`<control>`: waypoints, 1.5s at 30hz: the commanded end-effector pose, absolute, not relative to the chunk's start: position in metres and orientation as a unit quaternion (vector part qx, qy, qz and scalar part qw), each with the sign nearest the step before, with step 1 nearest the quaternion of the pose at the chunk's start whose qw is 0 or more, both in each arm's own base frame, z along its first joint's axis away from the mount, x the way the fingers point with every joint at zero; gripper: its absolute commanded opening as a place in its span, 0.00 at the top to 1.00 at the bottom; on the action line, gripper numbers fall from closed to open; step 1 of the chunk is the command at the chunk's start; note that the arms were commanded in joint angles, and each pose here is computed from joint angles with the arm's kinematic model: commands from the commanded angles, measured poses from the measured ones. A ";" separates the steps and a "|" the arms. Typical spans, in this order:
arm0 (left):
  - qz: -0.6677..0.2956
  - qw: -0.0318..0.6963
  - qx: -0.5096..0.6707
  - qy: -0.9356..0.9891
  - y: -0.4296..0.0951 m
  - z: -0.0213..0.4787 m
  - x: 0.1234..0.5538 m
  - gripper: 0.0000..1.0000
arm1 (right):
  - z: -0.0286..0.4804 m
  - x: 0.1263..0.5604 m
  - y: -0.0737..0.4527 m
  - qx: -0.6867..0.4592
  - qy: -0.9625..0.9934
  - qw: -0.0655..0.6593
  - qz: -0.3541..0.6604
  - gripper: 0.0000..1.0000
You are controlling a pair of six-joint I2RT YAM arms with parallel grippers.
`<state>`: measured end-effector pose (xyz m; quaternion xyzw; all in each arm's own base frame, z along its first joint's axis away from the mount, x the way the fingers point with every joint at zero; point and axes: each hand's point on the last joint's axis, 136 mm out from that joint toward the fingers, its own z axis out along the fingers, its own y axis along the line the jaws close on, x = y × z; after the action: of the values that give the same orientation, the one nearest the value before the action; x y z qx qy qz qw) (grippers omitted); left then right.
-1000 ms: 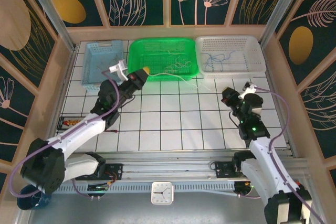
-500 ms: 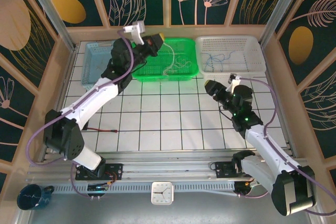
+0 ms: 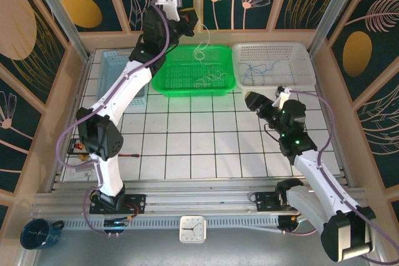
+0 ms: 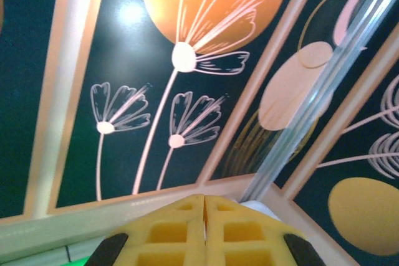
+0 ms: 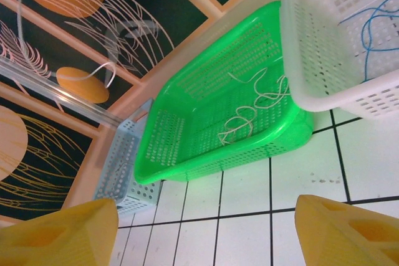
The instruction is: Untangle the cables
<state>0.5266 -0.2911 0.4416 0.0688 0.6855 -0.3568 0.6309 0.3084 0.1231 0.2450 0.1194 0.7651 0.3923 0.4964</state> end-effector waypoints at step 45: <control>-0.118 0.671 -0.058 0.730 -0.109 0.303 0.378 0.01 | 0.247 0.310 -0.010 0.238 0.720 0.648 0.068 0.01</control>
<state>0.3909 -0.1457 0.3179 0.0012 0.7410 -0.1727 0.6489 0.3087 0.0296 0.2488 0.1874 0.7585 0.1613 0.6030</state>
